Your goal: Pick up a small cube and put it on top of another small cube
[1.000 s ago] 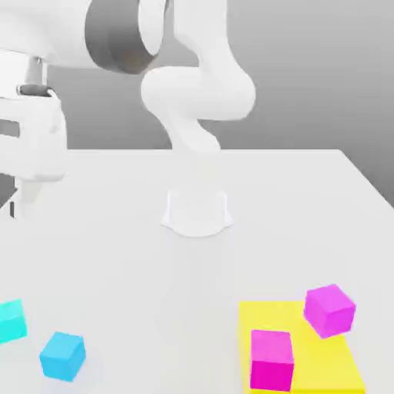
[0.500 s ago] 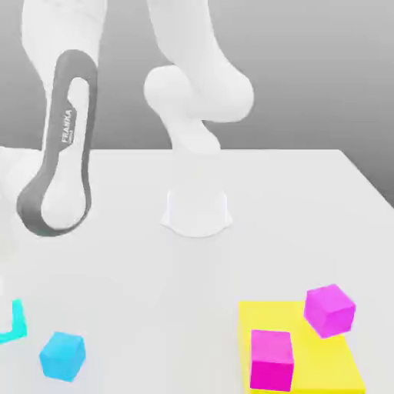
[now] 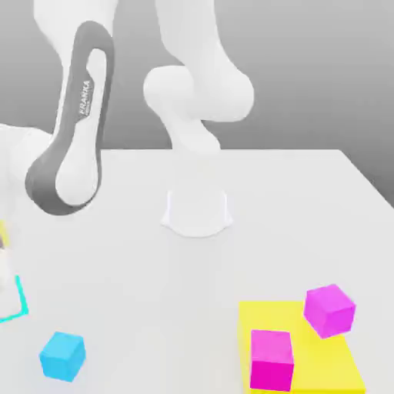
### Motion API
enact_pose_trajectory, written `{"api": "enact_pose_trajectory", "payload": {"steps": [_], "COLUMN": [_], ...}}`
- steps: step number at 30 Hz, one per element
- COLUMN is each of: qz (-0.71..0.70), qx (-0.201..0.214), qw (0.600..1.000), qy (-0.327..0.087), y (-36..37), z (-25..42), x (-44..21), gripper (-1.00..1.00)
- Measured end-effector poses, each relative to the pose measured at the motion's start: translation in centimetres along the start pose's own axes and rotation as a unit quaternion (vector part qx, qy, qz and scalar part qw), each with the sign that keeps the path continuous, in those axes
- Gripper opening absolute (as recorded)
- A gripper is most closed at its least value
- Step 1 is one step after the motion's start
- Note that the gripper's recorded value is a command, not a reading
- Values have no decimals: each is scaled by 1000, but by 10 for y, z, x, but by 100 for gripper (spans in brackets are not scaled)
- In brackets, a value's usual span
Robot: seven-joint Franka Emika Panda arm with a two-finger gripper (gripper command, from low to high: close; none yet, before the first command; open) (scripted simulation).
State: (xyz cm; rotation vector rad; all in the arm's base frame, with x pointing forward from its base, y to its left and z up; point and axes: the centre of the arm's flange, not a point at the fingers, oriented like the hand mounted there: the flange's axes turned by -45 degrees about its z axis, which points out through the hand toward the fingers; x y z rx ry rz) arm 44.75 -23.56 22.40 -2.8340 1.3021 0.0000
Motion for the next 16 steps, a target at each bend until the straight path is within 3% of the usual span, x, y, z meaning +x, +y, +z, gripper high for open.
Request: {"api": "enact_pose_trajectory", "payload": {"steps": [6, 12, 13, 16], "qz": [-175, -350, -361, -361], "qx": [1, -8, -10, -10], "qw": [985, 937, 933, 933], "qy": [-4, -1, 0, 0], "y": [-141, -259, -265, -265], "z": [-43, -48, -36, -36], "x": [-73, -191, -198, -198], "gripper": [-100, -100, 100, 100]}}
